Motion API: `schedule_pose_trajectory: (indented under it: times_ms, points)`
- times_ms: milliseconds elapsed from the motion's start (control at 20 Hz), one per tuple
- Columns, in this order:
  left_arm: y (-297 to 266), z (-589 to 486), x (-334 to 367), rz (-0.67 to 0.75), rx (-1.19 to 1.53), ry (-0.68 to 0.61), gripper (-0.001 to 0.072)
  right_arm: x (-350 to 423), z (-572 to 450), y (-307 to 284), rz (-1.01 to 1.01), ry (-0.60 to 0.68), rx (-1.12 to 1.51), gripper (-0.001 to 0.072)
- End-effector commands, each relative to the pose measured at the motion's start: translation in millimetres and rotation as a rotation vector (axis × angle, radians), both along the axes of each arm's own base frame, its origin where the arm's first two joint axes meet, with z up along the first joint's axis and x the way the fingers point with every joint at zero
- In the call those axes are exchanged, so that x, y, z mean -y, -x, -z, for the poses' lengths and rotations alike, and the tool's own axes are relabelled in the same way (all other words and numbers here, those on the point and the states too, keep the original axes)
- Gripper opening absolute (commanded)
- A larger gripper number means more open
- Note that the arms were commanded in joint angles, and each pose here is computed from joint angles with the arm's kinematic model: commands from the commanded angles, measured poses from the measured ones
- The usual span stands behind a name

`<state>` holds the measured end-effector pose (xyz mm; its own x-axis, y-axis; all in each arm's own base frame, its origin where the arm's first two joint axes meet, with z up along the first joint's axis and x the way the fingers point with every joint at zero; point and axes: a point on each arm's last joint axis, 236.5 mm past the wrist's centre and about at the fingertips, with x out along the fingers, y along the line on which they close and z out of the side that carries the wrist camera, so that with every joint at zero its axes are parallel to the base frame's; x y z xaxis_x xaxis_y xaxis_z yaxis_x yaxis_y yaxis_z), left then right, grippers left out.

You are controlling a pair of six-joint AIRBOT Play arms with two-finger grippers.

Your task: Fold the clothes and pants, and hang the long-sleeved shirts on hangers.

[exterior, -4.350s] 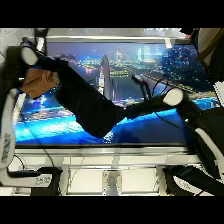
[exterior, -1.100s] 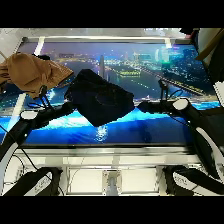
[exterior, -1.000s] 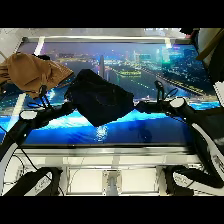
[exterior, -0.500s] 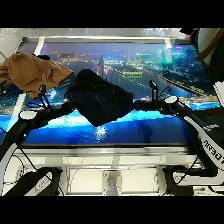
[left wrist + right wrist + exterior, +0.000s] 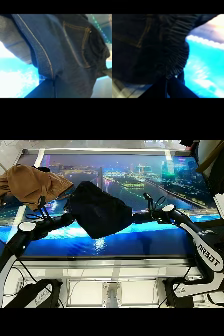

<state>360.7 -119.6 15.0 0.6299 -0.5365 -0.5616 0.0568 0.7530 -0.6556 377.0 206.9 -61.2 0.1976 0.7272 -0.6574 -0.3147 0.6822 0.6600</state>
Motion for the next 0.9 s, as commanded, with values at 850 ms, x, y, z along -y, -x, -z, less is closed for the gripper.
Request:
schedule_pose_trajectory:
  times_ms: [850]
  points:
    - [25.2,-302.6,-63.0,0.063,0.4,-0.461,0.0017,-5.7,-342.7,126.2,0.033,-0.119,0.505,0.0022]
